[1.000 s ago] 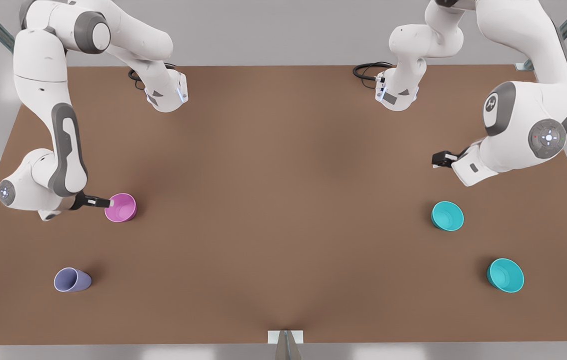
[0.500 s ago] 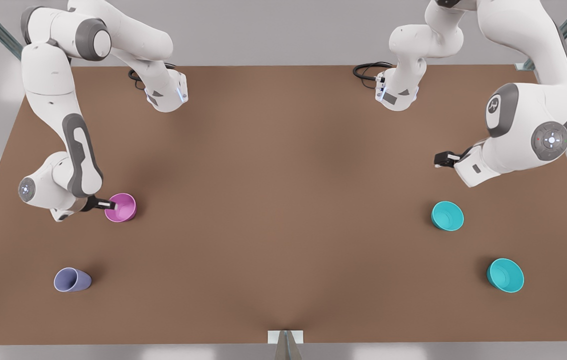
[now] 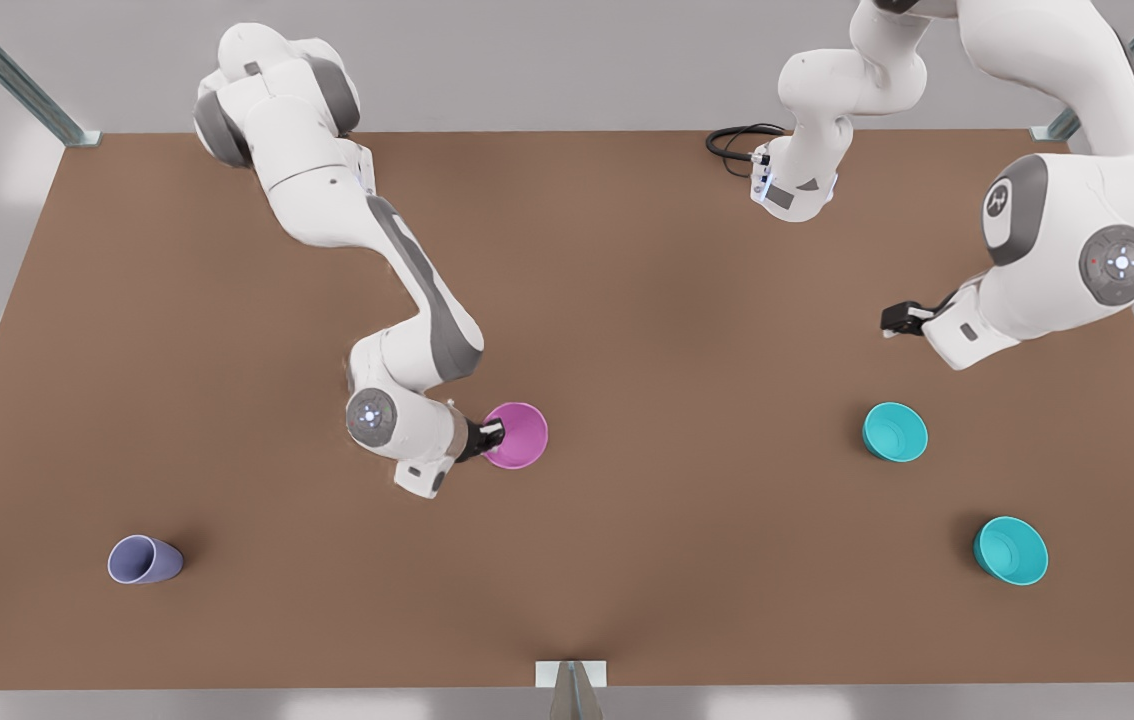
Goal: Stack the blue bowl on the pink bowl
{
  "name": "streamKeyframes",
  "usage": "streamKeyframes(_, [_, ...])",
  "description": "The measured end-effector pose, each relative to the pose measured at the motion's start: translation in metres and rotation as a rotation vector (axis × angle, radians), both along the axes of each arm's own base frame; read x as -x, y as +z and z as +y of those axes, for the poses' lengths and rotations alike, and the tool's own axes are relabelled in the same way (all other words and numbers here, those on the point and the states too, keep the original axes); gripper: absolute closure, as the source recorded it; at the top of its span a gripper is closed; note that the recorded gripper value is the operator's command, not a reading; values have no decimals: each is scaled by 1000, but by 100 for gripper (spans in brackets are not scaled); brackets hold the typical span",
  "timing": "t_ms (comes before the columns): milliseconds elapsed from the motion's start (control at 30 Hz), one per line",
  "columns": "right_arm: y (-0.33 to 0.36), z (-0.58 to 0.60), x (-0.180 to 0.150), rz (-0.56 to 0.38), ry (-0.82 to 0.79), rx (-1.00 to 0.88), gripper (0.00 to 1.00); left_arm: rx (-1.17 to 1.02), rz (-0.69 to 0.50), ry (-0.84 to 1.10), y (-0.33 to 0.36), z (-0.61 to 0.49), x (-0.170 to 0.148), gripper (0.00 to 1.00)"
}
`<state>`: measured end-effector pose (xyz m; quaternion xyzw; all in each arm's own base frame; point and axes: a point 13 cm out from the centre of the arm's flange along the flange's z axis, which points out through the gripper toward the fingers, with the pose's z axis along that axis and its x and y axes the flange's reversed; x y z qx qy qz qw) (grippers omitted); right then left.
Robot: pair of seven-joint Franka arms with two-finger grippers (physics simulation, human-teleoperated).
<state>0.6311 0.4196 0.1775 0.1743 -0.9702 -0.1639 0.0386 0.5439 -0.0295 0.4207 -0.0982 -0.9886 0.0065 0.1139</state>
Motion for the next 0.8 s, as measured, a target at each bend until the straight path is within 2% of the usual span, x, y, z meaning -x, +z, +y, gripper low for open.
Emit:
streamKeyframes(100, [-33, 68, 27, 40, -79, 39, 79, 0, -12, -2, 7, -1, 1, 0])
streamKeyframes(233, [-79, 85, 45, 106, -253, 104, 79, 1, -21, 2, 19, 1, 7, 0])
streamKeyframes(267, [-86, 86, 46, 116, -297, 114, 73, 1, -13, 2, 20, 1, 9, 0])
streamKeyframes(300, [-91, 86, 46, 125, -340, 124, 0, 1, -3, 2, 20, 1, 12, 0])
streamKeyframes(400, [-97, 82, 43, 132, -450, 161, 0, -2, 102, 0, -23, 0, 12, 0])
streamKeyframes(467, [-73, 81, 30, 117, -528, 152, 0, 1, 156, 37, -63, 20, 3, 0])
streamKeyframes(567, [33, 27, -31, 98, -704, 69, 0, 14, 183, 104, -121, 57, -19, 0])
streamKeyframes(633, [88, -63, -70, 117, -819, 57, 0, 22, 179, 145, -161, 83, -40, 0])
streamKeyframes(700, [103, -191, -96, 130, -903, 135, 0, 27, 172, 177, -206, 105, -54, 0])
streamKeyframes(733, [120, -263, -102, 112, -931, 183, 0, 33, 163, 197, -223, 116, -58, 0])
streamKeyframes(800, [165, -361, -86, 91, -936, 258, 0, 39, 138, 224, -247, 135, -66, 0])
